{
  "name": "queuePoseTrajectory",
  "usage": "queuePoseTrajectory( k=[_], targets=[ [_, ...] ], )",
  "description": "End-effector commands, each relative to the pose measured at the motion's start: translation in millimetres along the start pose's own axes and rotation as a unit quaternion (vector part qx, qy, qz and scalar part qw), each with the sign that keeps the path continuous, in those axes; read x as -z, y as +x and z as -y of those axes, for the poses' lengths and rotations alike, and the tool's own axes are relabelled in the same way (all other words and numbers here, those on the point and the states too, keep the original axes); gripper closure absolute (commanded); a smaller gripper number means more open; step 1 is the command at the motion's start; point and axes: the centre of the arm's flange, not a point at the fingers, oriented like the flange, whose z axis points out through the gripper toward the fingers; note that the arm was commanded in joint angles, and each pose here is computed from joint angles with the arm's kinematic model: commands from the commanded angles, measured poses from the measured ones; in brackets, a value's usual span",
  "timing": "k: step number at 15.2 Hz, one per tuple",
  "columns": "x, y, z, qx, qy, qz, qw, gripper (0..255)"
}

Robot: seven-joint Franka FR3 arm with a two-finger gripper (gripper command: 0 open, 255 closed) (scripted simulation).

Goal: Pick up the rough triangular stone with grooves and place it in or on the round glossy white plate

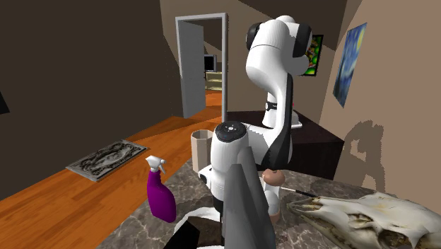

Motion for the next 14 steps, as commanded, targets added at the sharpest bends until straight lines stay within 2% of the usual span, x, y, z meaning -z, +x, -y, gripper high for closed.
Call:
queuePoseTrajectory(
  k=[1, 5, 9, 14],
  targets=[
    [0, 0, 0, 0.0, 0.0, 0.0, 1.0, 0],
    [0, 0, 0, 0.0, 0.0, 0.0, 1.0, 0],
    [50, 0, 0, 0.0, 0.0, 0.0, 1.0, 0],
    [50, 0, 0, 0.0, 0.0, 0.0, 1.0, 0]
  ],
)
